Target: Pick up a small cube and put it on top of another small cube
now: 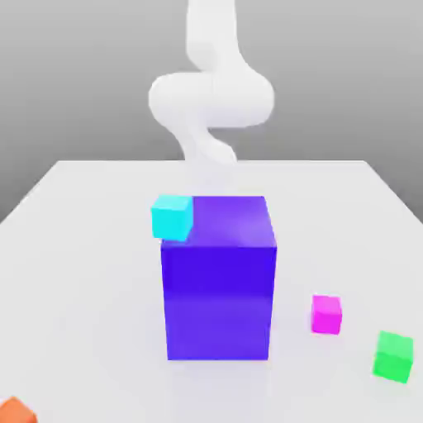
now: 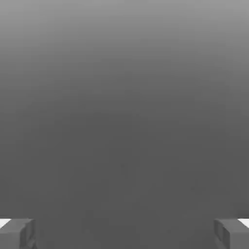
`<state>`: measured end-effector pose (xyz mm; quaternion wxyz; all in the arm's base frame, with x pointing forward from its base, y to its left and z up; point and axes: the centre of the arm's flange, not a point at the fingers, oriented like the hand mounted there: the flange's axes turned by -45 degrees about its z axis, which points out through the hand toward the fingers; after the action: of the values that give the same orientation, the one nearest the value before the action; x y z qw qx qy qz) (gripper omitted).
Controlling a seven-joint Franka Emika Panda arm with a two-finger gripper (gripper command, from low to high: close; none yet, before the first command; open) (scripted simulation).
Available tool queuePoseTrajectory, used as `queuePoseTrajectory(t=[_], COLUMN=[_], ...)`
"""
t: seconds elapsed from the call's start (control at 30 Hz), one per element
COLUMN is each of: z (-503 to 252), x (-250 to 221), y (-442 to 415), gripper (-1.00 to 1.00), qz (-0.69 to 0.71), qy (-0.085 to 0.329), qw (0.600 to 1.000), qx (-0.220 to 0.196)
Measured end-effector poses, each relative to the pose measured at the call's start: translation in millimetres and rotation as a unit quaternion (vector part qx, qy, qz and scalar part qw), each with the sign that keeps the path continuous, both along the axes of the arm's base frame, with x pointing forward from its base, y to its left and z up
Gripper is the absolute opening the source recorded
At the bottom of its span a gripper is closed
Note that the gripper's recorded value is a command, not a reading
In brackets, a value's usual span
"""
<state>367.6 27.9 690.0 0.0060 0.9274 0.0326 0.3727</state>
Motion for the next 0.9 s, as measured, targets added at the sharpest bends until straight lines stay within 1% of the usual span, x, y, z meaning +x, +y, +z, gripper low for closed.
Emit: queuePoseTrajectory(t=[0.17, 0.23, 0.33, 0.5, 0.7, 0.77, 0.9], z=[-109.1, -158.4, -233.3, -354.1, -475.4, -495.5, -530.2], x=[48.7, 57.2, 56.5, 22.6, -56.1, -72.7, -70.4], y=[59.0, 84.1, 121.1, 172.2, 193.7, 188.3, 178.4], gripper=[0.00, 0.00, 0.00, 0.00, 0.00, 0.00, 0.00], qz=[0.021, 0.023, 0.023, 0.012, -0.039, -0.071, -0.096], qy=[0.085, 0.122, 0.178, 0.267, 0.354, 0.367, 0.371], qw=[0.996, 0.991, 0.982, 0.962, 0.934, 0.927, 0.923], qx=[0.033, 0.045, 0.055, 0.050, 0.023, 0.025, 0.032])
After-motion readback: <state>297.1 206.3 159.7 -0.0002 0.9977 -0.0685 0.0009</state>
